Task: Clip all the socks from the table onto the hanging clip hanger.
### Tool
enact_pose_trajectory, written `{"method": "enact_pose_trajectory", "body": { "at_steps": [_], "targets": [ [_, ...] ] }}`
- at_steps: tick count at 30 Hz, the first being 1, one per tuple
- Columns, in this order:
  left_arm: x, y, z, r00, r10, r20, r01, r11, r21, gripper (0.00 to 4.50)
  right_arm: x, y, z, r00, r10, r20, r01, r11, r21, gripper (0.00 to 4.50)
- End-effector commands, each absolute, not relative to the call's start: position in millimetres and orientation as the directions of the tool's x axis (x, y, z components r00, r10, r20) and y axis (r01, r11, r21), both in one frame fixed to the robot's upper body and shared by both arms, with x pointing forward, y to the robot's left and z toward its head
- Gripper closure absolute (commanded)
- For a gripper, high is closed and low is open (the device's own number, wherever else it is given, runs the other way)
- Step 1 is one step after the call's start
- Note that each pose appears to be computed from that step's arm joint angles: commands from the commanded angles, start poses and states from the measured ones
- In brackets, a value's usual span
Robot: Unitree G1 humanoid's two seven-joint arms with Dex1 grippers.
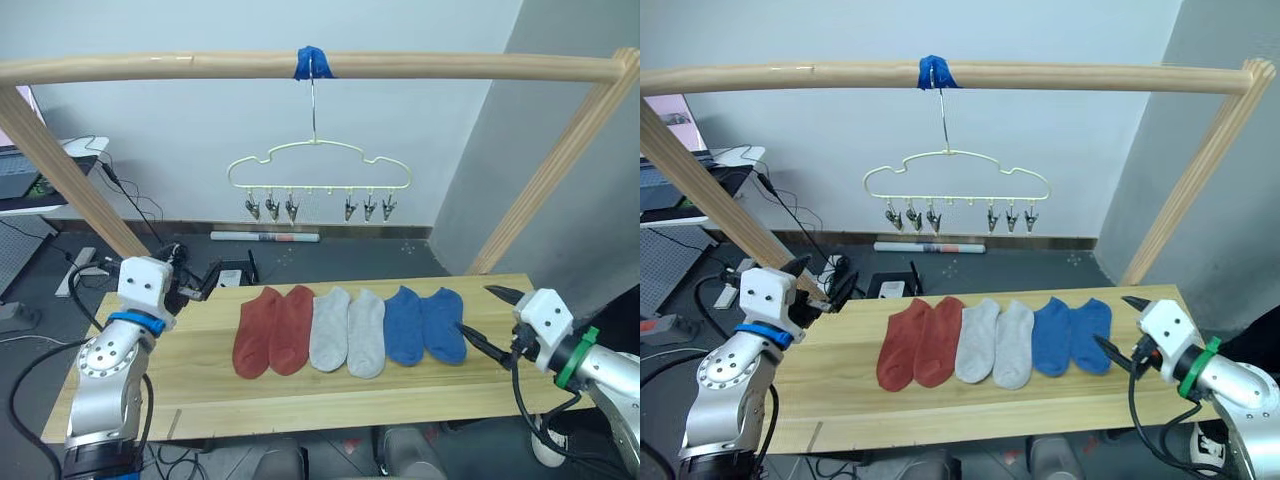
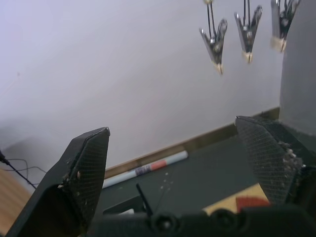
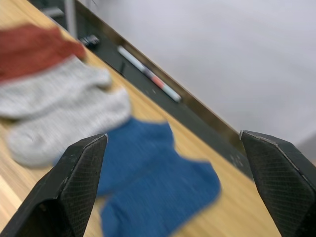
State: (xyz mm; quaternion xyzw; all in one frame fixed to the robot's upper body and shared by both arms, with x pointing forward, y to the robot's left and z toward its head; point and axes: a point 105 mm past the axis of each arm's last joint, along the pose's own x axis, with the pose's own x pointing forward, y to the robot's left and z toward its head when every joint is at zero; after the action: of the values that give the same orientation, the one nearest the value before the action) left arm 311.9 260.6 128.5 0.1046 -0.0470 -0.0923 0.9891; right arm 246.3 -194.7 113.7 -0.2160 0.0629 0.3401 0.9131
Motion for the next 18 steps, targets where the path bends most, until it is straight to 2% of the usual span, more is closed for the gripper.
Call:
{"method": "enact_pose_trajectory", "body": {
  "at_steps": [1,2,5,12,18],
  "targets": [
    [318.2,237.9,152.9,0.961,-0.222,0.168,0.190,0.964,0.184,0.03,240.4,-162.7,139.2,0.709,0.676,-0.200,-0.695,0.621,-0.362,0.00],
    [319.6,233.1,156.8,0.956,-0.228,0.183,0.197,0.965,0.173,0.03,238.9,-157.0,142.9,0.696,0.691,-0.197,-0.706,0.606,-0.367,0.00],
    [324.8,224.1,167.8,0.945,-0.229,0.233,0.199,0.969,0.146,0.61,239.1,-146.2,152.3,0.676,0.716,-0.177,-0.720,0.588,-0.369,0.00],
    [339.9,215.2,176.5,0.937,-0.204,0.282,0.179,0.977,0.113,2.74,243.4,-127.8,168.7,0.641,0.756,-0.130,-0.733,0.553,-0.396,0.00],
    [350.4,205.6,175.4,0.935,-0.195,0.296,0.185,0.981,0.062,2.74,247.4,-111.1,181.9,0.600,0.795,-0.092,-0.753,0.522,-0.400,0.00]
  ]
}}
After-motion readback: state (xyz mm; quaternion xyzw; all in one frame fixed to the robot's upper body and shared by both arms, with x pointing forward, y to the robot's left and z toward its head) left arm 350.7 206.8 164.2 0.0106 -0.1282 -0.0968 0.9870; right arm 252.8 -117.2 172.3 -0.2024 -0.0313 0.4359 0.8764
